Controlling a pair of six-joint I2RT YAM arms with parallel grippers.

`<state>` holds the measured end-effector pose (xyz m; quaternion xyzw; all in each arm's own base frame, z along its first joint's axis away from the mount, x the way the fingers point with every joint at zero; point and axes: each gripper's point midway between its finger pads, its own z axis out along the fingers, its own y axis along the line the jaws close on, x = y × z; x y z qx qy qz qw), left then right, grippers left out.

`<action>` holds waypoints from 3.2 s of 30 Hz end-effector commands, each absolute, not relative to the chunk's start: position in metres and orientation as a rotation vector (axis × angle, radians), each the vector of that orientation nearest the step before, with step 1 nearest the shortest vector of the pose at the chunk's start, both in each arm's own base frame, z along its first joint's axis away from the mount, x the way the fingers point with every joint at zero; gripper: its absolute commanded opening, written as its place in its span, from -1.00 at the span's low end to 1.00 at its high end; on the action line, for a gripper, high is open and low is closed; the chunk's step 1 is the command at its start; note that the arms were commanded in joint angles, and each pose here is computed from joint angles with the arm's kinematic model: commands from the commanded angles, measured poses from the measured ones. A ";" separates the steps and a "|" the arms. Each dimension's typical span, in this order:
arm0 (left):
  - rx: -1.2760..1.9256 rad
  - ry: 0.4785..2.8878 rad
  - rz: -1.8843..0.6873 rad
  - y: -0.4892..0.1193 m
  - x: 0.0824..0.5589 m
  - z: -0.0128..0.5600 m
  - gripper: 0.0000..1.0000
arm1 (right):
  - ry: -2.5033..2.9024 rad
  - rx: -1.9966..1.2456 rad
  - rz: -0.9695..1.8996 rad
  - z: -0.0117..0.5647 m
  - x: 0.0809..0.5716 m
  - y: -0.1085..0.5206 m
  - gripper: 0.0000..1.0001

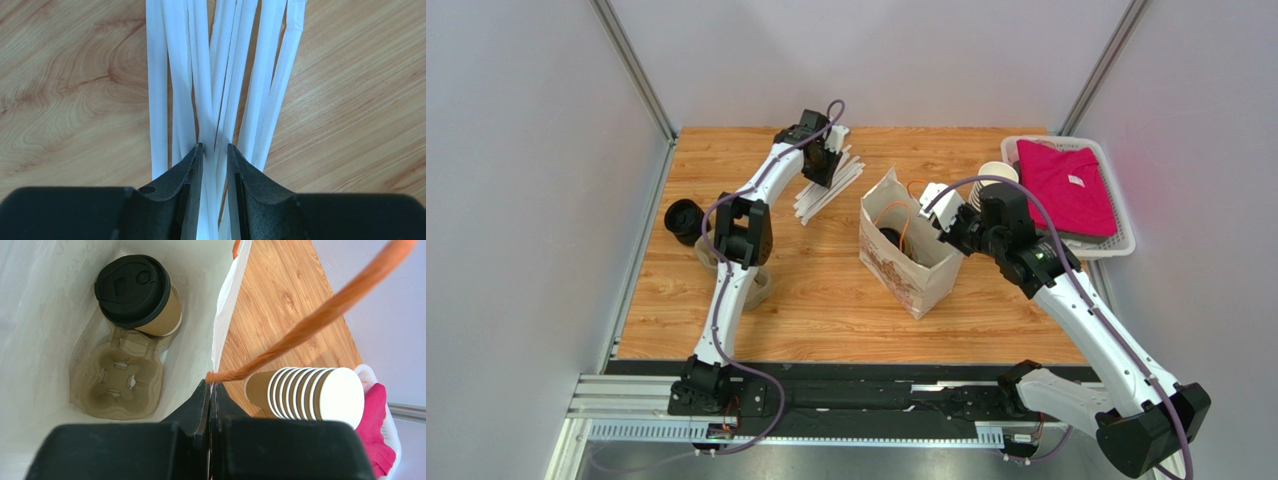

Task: Pack the takeout coffee

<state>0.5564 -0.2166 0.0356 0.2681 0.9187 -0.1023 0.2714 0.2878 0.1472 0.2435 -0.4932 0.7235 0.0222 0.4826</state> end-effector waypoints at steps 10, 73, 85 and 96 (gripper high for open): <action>0.719 2.417 -0.265 -0.222 0.559 0.066 -0.82 | 1.721 -1.171 0.068 0.261 0.294 0.152 -1.00; 0.525 1.624 -0.976 -0.217 0.390 0.430 -1.00 | 1.511 -0.845 0.275 0.421 0.288 0.173 0.73; 0.790 1.146 -0.999 -0.257 0.287 0.521 -1.00 | 1.223 -0.554 0.755 0.573 0.278 0.220 0.68; 0.792 1.101 -1.129 -0.286 0.237 0.530 -1.00 | 1.118 -0.559 1.048 0.614 0.258 0.255 0.61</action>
